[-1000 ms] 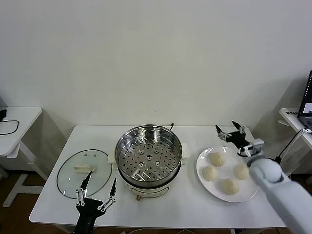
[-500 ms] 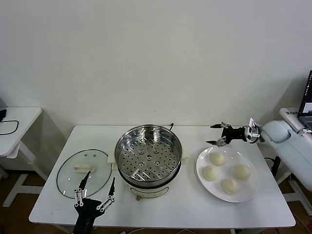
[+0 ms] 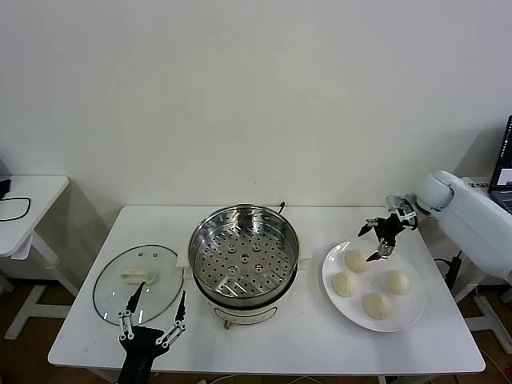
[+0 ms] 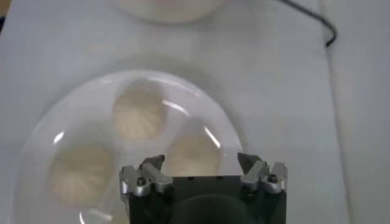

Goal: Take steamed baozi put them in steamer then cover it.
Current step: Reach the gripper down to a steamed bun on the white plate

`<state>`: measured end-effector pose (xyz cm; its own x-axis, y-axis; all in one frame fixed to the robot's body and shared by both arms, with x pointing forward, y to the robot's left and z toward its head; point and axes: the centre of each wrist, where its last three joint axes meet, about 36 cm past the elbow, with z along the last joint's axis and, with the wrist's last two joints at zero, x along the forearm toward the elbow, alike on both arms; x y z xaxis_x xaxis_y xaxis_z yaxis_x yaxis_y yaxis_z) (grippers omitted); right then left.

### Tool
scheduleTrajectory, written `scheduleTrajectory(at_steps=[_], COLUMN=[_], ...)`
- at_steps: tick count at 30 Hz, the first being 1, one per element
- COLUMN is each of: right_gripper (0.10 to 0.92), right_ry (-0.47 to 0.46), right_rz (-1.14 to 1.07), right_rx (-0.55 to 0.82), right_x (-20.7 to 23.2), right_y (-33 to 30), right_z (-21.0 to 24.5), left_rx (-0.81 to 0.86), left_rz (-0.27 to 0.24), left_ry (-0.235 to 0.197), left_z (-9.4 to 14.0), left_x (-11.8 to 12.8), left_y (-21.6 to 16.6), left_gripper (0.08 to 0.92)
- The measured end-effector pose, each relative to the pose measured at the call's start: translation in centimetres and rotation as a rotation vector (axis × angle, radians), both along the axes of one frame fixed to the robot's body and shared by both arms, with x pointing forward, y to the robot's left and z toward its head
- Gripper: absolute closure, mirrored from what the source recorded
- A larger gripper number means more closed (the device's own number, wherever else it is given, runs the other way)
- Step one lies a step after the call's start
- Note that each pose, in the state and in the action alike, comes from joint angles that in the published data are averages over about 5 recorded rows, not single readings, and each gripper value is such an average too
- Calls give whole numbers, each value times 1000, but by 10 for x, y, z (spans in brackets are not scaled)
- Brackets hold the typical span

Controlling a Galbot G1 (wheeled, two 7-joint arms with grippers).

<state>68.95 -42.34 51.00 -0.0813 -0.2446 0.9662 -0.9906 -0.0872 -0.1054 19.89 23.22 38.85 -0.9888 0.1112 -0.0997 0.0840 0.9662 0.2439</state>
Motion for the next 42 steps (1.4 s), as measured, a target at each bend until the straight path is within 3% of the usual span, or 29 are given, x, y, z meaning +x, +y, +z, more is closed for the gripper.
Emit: scheduleTrajectory(at_steps=[28, 42], right_gripper=[200, 312], right_ry=[-22, -51], right_rz=[69, 79], right_rx=[-91, -84], right_x=[1, 0], right_y=[33, 35], right_z=[-55, -52], left_rx=[1, 2], left_rz=[25, 35], left_ry=[-4, -9], left_z=[-2, -1], left_x=[3, 5], left_y=[2, 3], left_gripper=[177, 177])
